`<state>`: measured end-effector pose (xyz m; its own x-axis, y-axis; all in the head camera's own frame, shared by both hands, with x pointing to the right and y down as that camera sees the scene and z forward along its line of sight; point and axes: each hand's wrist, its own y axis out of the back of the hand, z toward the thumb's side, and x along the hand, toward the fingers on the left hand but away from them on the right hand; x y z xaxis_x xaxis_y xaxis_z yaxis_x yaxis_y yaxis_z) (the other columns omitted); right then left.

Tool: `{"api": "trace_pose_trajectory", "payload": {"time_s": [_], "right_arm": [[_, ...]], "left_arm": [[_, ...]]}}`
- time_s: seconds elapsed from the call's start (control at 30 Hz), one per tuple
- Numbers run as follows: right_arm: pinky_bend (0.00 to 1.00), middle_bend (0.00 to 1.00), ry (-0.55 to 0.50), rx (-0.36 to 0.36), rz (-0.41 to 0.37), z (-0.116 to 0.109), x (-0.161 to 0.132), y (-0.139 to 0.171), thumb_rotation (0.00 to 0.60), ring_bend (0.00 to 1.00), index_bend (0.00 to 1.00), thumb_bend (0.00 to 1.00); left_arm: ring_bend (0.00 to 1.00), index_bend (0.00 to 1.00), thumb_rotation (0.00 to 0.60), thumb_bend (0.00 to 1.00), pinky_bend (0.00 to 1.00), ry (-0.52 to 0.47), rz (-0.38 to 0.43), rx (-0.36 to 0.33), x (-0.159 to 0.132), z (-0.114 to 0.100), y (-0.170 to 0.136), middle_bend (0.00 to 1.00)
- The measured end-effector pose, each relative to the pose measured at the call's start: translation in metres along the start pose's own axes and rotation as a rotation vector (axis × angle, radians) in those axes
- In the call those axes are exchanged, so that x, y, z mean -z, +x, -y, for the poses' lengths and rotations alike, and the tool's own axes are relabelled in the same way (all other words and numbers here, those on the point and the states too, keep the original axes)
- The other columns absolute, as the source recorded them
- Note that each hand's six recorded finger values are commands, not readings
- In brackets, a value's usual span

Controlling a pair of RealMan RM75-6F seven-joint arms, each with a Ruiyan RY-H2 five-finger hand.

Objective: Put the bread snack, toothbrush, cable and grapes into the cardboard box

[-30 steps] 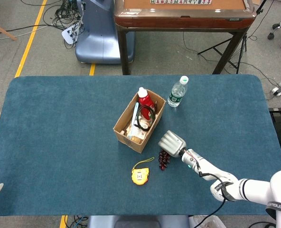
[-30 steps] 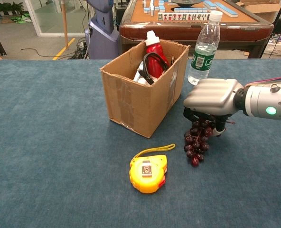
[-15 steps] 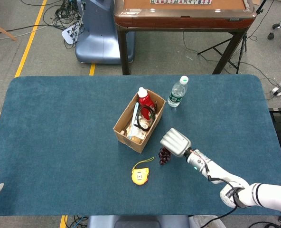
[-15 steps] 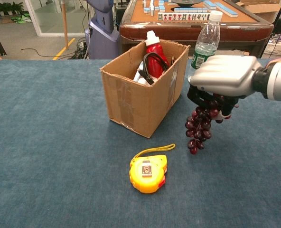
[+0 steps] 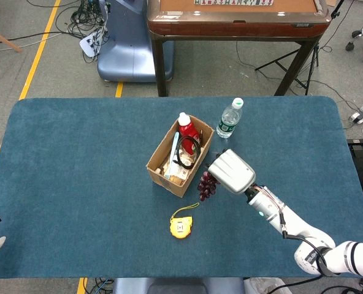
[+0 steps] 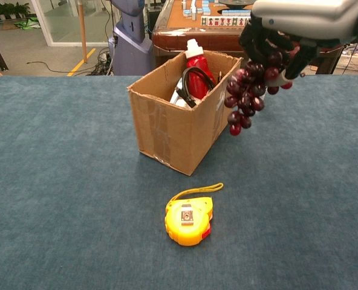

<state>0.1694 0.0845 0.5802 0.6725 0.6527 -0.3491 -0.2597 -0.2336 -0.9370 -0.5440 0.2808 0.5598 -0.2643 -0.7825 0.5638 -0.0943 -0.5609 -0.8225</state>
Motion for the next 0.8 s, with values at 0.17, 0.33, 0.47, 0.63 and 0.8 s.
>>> {"api": "trace_pose_trajectory", "payload": {"time_s": [0.17,0.33,0.47,0.63,0.8], "right_arm": [[0.77,0.78,-0.041,0.054,0.065,-0.012,0.009,-0.020,0.600,0.70,0.70,0.30],[0.74,0.76,-0.089,0.093,0.110,-0.018,0.014,-0.042,0.600,0.68,0.70,0.31],[0.65,0.72,-0.137,0.100,0.146,-0.018,0.015,-0.058,0.600,0.65,0.70,0.32],[0.61,0.62,-0.187,0.102,0.191,-0.011,0.017,-0.084,0.600,0.59,0.60,0.32],[0.49,0.39,-0.229,0.114,0.196,0.002,0.007,-0.105,0.600,0.40,0.26,0.24]], "left_arm": [[0.32,0.41,0.600,0.21,0.49,-0.003,0.004,-0.002,-0.001,-0.001,0.000,0.41],[0.32,0.41,0.600,0.21,0.49,-0.008,0.005,-0.005,-0.001,-0.002,0.000,0.41],[0.32,0.41,0.600,0.21,0.49,-0.008,0.010,-0.007,-0.002,-0.003,0.000,0.41],[0.32,0.41,0.600,0.21,0.49,-0.013,0.012,-0.008,-0.002,-0.003,-0.001,0.41],[0.32,0.41,0.600,0.21,0.49,-0.015,0.011,-0.007,-0.002,-0.004,-0.002,0.41]]}}
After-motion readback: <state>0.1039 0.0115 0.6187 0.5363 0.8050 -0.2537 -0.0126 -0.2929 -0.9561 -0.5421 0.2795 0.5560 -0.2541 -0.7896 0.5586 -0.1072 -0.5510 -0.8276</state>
